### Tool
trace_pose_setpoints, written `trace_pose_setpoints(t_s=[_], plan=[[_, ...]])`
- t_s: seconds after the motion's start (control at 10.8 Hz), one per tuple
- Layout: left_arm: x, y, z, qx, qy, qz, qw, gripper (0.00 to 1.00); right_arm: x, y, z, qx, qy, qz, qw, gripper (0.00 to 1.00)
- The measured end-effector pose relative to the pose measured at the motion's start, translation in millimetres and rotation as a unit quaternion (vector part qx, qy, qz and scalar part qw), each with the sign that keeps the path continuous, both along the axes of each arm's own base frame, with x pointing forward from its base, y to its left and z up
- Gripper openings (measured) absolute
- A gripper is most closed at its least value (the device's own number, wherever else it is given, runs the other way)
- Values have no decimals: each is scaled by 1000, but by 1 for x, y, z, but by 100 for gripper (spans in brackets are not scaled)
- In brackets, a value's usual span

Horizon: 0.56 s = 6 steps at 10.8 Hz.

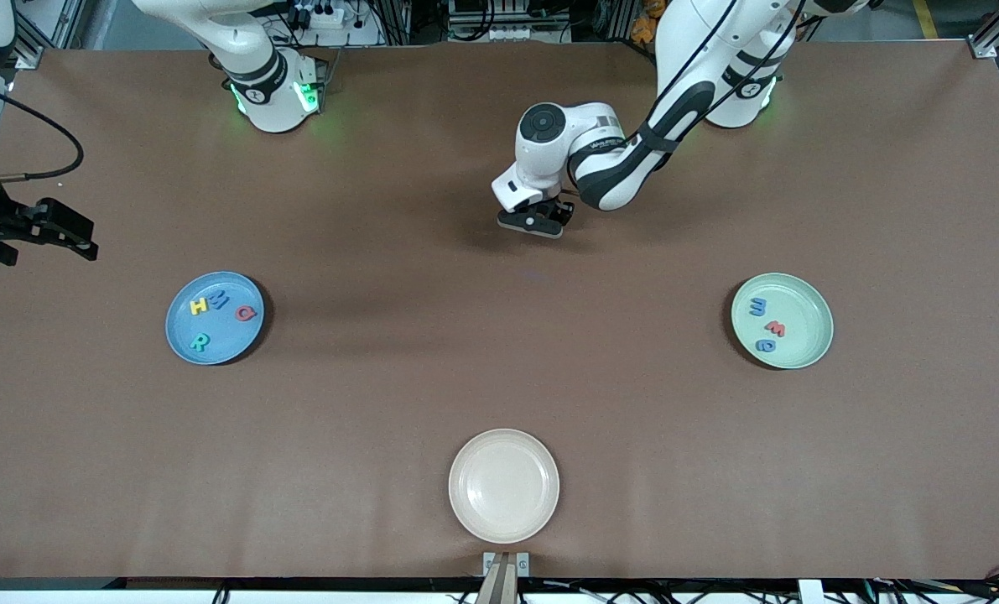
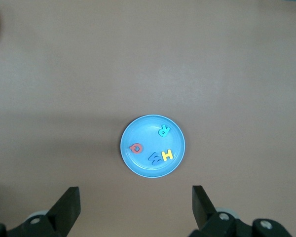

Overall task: Sort uppercase to blue plate, lowercase to green plate
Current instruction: 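Grasp the yellow u with the left gripper while the right gripper withdraws, then carry the yellow u with the left gripper to the green plate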

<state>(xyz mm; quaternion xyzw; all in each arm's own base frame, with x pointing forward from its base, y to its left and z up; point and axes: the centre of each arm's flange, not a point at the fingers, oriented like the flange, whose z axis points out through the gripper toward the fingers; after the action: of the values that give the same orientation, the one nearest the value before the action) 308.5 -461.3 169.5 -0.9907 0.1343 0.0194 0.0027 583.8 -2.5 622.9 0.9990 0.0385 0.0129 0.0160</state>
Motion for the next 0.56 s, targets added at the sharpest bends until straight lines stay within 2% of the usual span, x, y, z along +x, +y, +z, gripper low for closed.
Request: trace_pose_setpoints(t_s=[0.09,0.28,0.46,0.56], plan=[[0,-1,2,-2,-2,0,1000,51,0,1,0,7,0,-5,1000,100],[1,-3,4,-3,-3,0,1000,26,0,1,0,15,0,-20,1000,100],[4,-2,4,-3,-4,4,1000,26,0,-9,0,18,0,-31,999,100],[13,1,5,-4,-8,12,1000,26,0,-13,0,20,0,-35,999,100]])
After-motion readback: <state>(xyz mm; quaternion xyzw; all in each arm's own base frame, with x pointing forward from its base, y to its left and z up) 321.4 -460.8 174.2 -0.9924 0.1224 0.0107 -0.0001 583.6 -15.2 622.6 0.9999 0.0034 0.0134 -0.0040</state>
